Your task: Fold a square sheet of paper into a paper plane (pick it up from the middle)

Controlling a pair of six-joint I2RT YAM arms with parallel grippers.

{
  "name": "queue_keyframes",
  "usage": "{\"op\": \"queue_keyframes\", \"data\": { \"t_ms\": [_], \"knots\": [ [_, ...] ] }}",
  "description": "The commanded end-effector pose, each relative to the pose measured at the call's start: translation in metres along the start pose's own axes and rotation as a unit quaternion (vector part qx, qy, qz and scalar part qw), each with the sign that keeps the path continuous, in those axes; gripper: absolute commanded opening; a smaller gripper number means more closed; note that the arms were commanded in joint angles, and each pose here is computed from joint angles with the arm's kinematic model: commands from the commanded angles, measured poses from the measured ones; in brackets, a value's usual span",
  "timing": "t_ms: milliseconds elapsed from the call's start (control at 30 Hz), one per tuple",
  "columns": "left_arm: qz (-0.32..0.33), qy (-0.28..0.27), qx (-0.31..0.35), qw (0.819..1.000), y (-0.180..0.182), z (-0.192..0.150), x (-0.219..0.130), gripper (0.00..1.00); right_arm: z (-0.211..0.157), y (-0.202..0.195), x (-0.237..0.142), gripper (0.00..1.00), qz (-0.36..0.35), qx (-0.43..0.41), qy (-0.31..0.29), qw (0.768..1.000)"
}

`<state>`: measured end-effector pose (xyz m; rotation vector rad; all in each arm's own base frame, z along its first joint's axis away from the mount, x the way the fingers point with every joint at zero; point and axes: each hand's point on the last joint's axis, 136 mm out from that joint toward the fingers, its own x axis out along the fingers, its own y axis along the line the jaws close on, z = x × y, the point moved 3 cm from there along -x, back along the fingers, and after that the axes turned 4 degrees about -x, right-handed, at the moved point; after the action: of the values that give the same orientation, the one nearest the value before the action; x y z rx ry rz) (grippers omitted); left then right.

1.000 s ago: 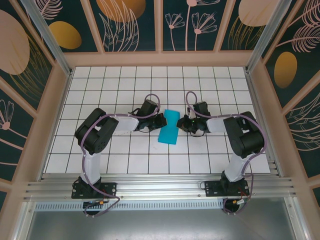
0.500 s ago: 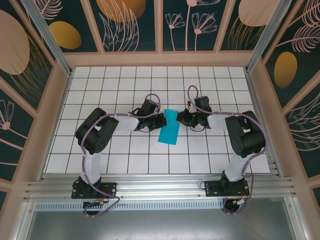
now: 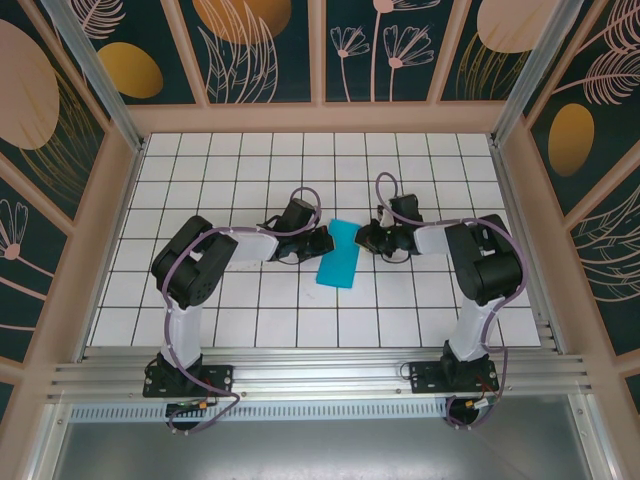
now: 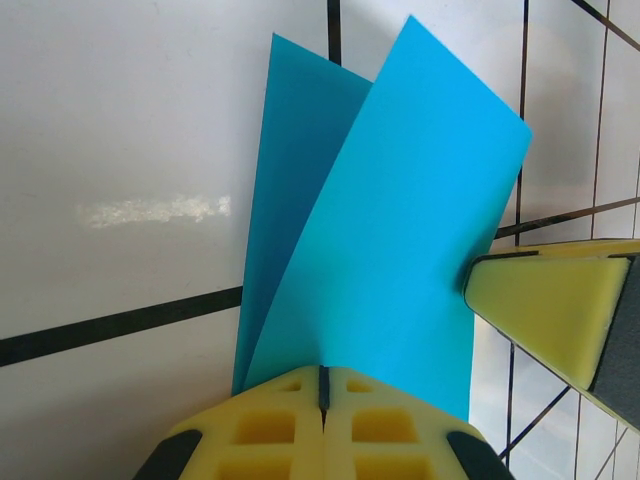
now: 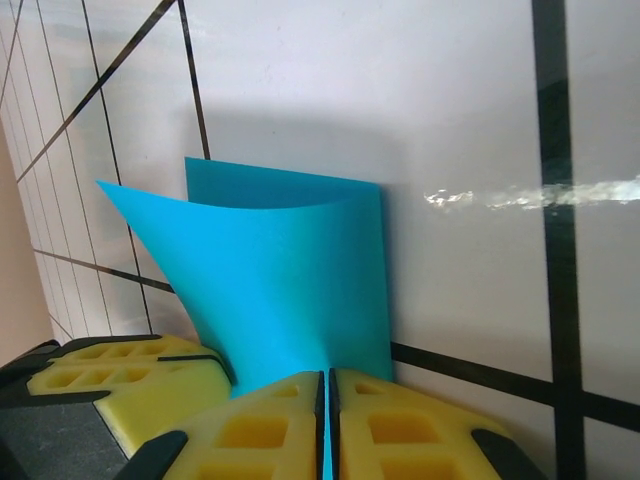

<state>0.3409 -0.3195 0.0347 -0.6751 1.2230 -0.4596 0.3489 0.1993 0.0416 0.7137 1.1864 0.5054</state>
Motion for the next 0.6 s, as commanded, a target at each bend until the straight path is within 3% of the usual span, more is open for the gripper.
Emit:
{"op": "queue_keyframes", "data": {
  "t_ms": [0, 200, 467, 567],
  "knots": [
    [0.097, 0.03, -0.02, 0.995, 0.055, -0.023, 0.013, 0.0, 0.015, 0.018, -0.005, 0.13, 0.014, -0.021, -0.011, 1.0],
    [0.098, 0.029, -0.02, 0.995, 0.055, -0.023, 0.013, 0.0, 0.024, 0.018, 0.002, 0.13, 0.016, -0.025, -0.007, 1.0],
    [0.098, 0.029, -0.02, 0.995, 0.055, -0.023, 0.013, 0.0, 0.016, -0.021, 0.014, 0.13, -0.05, 0.0, -0.004, 0.999],
    [0.1, 0.03, -0.02, 0.994, 0.056, -0.024, 0.013, 0.0, 0.018, -0.019, 0.013, 0.13, -0.049, 0.002, -0.003, 0.999]
  ]
}}
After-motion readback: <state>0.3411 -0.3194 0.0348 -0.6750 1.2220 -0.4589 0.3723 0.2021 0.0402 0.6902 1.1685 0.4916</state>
